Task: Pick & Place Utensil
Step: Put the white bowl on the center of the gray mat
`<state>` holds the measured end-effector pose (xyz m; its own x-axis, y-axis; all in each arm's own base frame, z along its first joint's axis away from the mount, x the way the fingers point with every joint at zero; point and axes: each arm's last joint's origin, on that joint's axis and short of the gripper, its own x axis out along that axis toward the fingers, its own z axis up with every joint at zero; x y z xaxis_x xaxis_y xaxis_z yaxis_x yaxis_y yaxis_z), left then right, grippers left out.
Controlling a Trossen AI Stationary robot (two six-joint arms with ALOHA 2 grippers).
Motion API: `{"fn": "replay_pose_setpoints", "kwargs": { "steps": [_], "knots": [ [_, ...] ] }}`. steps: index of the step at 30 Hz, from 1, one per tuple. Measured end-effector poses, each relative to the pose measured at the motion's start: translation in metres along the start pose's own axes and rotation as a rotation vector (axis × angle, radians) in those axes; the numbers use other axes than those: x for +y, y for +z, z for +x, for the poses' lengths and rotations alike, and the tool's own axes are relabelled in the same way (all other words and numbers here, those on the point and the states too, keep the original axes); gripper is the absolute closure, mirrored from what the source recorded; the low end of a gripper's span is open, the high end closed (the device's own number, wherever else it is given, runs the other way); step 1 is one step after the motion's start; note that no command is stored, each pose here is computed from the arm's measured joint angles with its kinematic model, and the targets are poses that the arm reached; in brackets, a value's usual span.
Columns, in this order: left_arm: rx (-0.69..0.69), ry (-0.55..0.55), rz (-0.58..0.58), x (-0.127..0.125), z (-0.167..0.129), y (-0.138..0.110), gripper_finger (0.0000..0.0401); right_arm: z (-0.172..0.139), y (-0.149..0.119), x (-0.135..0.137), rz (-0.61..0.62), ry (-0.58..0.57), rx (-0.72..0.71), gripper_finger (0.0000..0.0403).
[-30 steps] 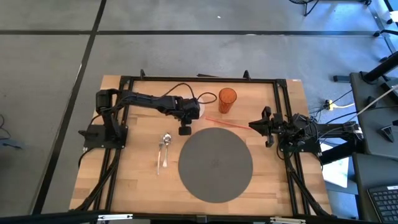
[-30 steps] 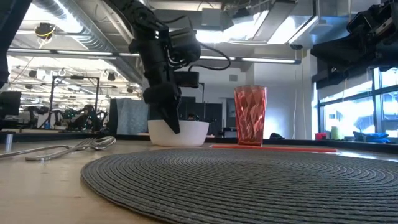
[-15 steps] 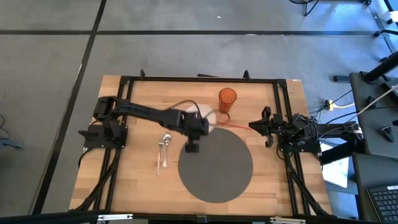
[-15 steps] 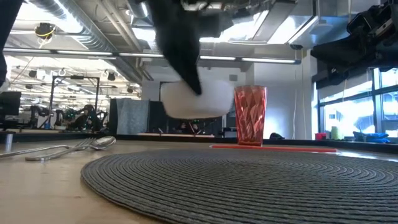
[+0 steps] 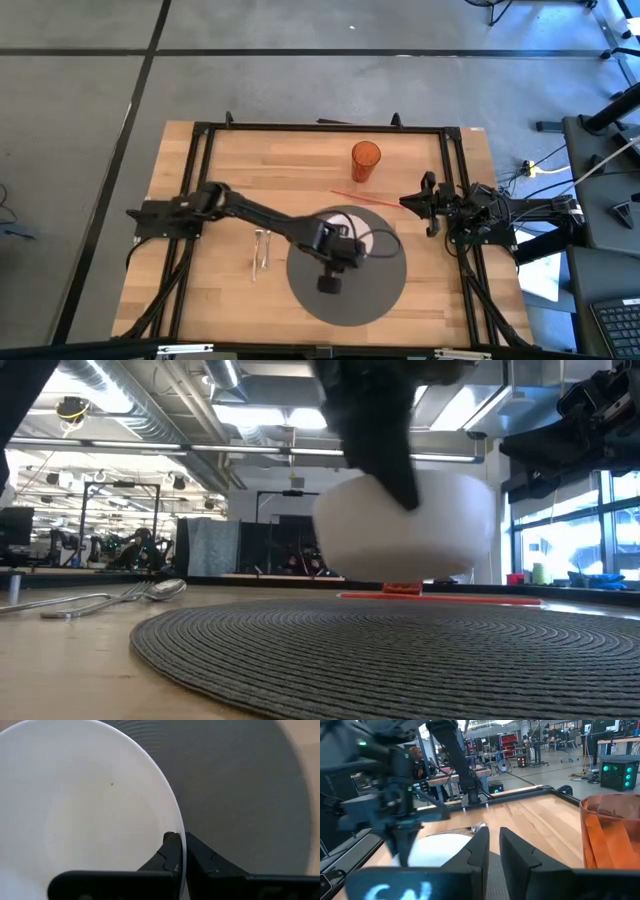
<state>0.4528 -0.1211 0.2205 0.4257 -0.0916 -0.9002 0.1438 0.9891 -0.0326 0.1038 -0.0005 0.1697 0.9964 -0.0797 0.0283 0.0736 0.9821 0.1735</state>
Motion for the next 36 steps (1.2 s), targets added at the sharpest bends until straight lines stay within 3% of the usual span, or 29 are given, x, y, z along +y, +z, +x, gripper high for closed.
{"fn": "replay_pose_setpoints", "kwargs": {
  "steps": [4, 9, 27, 36],
  "knots": [
    [0.028, -0.018, 0.025, -0.008, 0.004, 0.011, 0.0398, 0.0, 0.0, 0.0, -0.027, -0.001, -0.001, 0.0357],
    [0.106, -0.06, 0.029, -0.009, 0.02, 0.008, 0.0398, 0.0, 0.0, 0.0, -0.048, 0.0, 0.0, 0.0357],
    [0.106, -0.14, 0.114, -0.021, 0.028, 0.007, 0.0397, 0.0, 0.0, 0.0, -0.038, 0.002, 0.0, 0.0357],
    [0.09, -0.197, 0.165, -0.026, 0.027, 0.008, 0.0349, 0.0, 0.0, 0.0, -0.018, 0.002, 0.002, 0.0357]
  ]
}}
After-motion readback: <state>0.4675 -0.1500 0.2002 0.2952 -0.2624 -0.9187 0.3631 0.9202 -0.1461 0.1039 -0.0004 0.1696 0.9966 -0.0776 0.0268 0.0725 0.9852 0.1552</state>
